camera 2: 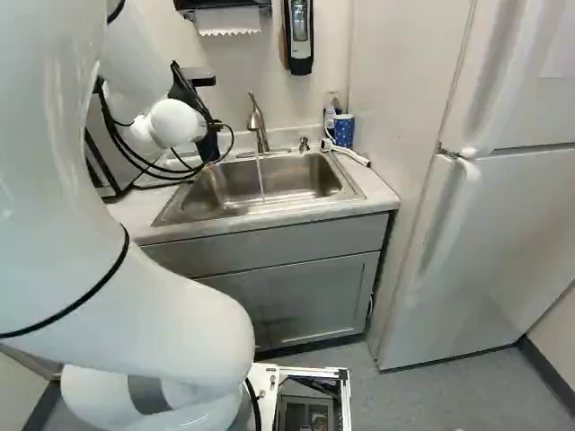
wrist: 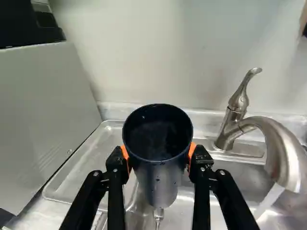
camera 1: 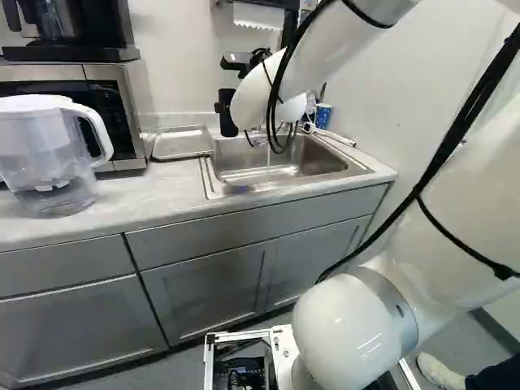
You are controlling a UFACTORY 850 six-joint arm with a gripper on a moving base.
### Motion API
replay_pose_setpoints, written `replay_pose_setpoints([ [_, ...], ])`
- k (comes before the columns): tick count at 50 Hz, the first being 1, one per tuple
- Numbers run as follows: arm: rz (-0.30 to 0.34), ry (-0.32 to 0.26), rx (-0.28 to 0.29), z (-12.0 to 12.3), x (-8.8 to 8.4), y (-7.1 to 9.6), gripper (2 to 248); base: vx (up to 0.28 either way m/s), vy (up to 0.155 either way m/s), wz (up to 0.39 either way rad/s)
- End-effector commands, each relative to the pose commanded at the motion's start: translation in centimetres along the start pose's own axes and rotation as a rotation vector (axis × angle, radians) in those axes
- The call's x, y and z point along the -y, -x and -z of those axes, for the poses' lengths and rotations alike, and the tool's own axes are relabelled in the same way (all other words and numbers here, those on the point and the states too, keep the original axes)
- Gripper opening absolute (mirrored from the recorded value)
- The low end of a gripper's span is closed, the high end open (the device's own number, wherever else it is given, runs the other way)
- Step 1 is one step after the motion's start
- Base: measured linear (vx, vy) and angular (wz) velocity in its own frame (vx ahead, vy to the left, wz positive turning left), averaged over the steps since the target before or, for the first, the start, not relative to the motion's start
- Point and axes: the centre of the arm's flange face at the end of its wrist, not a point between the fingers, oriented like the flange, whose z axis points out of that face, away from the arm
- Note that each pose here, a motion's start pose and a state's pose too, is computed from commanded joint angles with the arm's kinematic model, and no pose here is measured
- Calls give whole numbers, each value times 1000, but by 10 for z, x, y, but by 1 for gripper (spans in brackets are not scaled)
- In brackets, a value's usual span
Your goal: Rinse the cup and place it in the tray
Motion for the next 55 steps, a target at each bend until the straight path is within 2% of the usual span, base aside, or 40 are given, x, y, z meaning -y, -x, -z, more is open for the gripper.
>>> replay_pose_setpoints([
  [10, 8, -16, 9, -2, 10, -9, 126, 0, 0, 0],
  [20, -6, -28, 12, -5, 16, -10, 126, 0, 0, 0],
  [55, -357, -26, 17, -5, 16, -10, 126, 0, 0, 0],
])
